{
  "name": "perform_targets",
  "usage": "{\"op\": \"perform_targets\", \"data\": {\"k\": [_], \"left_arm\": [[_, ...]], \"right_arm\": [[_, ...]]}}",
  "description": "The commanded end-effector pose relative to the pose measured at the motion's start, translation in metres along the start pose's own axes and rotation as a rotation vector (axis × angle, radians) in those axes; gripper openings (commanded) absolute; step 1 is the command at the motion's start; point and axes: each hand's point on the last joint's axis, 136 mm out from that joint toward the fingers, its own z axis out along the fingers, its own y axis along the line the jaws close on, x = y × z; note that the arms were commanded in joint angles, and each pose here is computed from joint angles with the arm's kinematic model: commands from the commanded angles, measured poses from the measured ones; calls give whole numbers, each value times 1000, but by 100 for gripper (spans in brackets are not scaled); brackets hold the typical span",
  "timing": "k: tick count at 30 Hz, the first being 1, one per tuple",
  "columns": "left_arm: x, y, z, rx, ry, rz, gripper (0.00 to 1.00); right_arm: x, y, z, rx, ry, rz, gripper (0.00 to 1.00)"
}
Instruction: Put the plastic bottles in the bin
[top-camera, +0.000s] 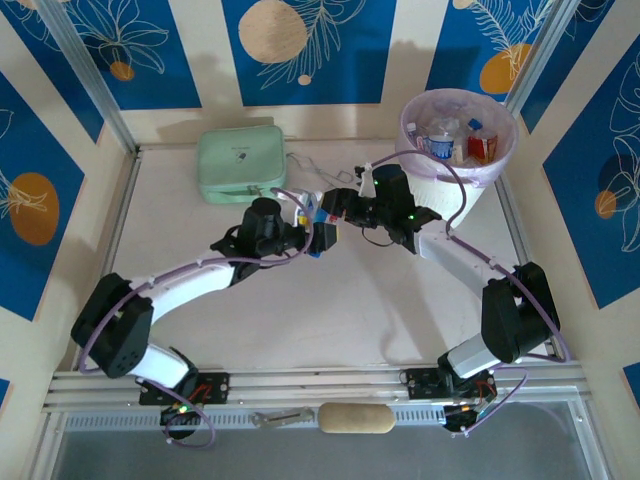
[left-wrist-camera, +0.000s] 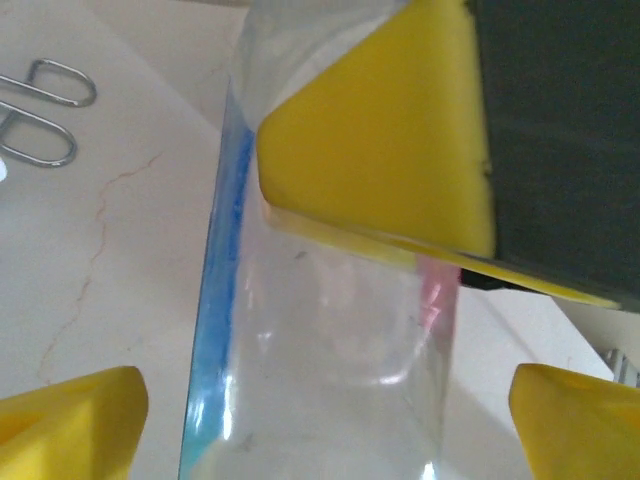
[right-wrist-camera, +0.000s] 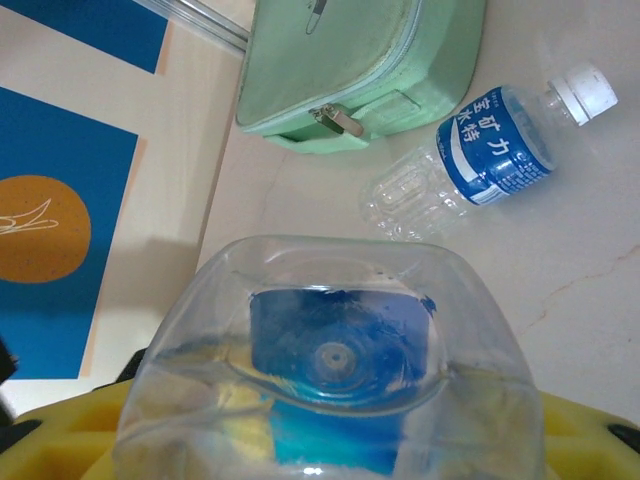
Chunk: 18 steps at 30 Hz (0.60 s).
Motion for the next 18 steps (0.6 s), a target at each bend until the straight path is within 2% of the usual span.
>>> {"op": "perform_targets", "data": {"k": [1,7,13,18], "left_arm": [[-8,-5,-16,-16,-43,9,99],[-17,23,-49,-175,-107,15,99],[-12,86,-78,-412,-142,-119,99],[-3,111,-80,-414,-164,-249,99]], "right_arm": [[-14,6,-14,5,-39,-45,56],[-55,17,-51,24,-132,-136,56],[-117,41,-124,32,-330,-243,56],[-171,56,-195,81,-549,-321,55]]}}
